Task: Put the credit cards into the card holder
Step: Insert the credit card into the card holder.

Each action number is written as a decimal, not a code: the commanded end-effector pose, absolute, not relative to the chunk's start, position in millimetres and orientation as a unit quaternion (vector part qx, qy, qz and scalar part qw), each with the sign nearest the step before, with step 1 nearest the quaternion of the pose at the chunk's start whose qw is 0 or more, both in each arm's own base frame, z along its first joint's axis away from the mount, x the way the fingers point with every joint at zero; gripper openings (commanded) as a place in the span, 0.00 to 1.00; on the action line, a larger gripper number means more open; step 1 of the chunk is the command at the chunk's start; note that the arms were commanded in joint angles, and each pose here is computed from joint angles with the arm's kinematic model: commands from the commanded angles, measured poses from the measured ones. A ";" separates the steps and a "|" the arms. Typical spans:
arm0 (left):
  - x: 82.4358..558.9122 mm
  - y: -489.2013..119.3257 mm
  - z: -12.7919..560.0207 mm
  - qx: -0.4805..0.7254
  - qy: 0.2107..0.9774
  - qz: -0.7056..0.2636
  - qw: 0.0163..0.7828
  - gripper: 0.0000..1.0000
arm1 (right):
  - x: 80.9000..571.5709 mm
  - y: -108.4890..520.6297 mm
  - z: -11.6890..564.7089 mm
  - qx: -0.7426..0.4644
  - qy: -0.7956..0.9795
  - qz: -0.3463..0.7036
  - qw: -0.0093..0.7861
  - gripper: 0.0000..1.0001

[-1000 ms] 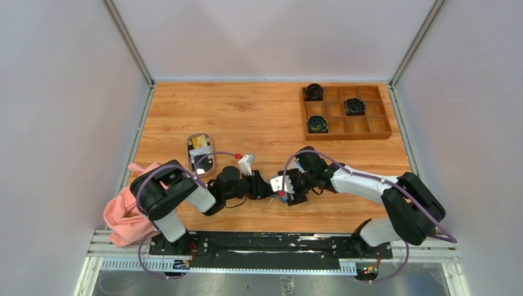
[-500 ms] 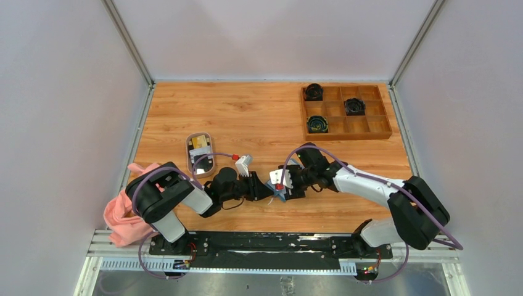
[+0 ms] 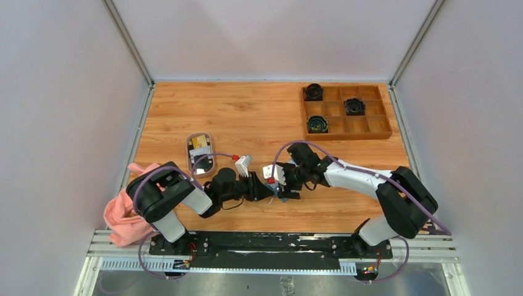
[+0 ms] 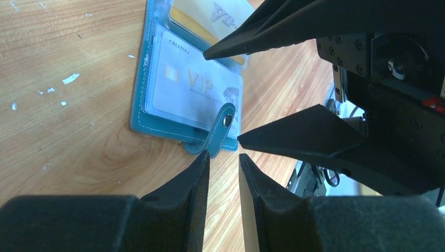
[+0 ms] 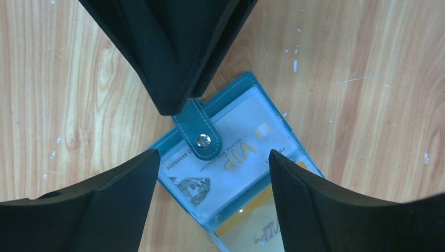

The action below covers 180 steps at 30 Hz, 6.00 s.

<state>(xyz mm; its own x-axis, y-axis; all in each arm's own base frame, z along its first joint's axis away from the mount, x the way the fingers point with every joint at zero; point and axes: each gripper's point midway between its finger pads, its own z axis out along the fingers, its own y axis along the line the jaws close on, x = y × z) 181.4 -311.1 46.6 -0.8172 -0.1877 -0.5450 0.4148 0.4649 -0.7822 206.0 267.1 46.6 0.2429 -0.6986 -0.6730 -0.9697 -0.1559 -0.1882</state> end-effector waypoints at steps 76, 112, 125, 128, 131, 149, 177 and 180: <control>264.2 -310.4 53.9 -0.054 0.809 -0.472 0.347 0.40 | 244.6 246.0 68.6 -0.623 0.712 0.147 0.287 0.71; 262.7 -320.4 52.5 -0.052 0.804 -0.496 0.325 0.40 | 243.8 246.3 66.9 -0.624 0.713 0.149 0.284 0.71; 265.7 -311.8 51.6 -0.048 0.817 -0.464 0.338 0.40 | 243.7 246.6 66.8 -0.623 0.713 0.150 0.283 0.71; 265.5 -312.9 54.6 -0.046 0.815 -0.468 0.338 0.40 | 243.5 246.9 66.9 -0.623 0.713 0.150 0.283 0.71; 265.3 -313.4 55.9 -0.045 0.814 -0.470 0.338 0.40 | 243.5 246.3 66.4 -0.623 0.714 0.149 0.282 0.71; 265.0 -315.9 63.9 -0.041 0.803 -0.485 0.344 0.39 | 243.2 246.4 65.8 -0.624 0.714 0.150 0.281 0.71; 265.9 -302.1 51.6 -0.049 0.823 -0.444 0.351 0.40 | 242.8 246.5 64.7 -0.624 0.715 0.150 0.278 0.71; 267.0 -301.8 54.8 -0.048 0.822 -0.442 0.355 0.41 | 243.0 246.3 64.4 -0.624 0.715 0.150 0.277 0.71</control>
<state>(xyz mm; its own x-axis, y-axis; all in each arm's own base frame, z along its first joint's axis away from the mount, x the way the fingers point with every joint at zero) 261.6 -309.2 52.1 -0.7690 -0.3911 -0.5057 0.2280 0.5713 -0.7885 239.7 247.4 60.2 -0.0439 -0.8107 -0.5838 -0.9763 0.1586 -0.1469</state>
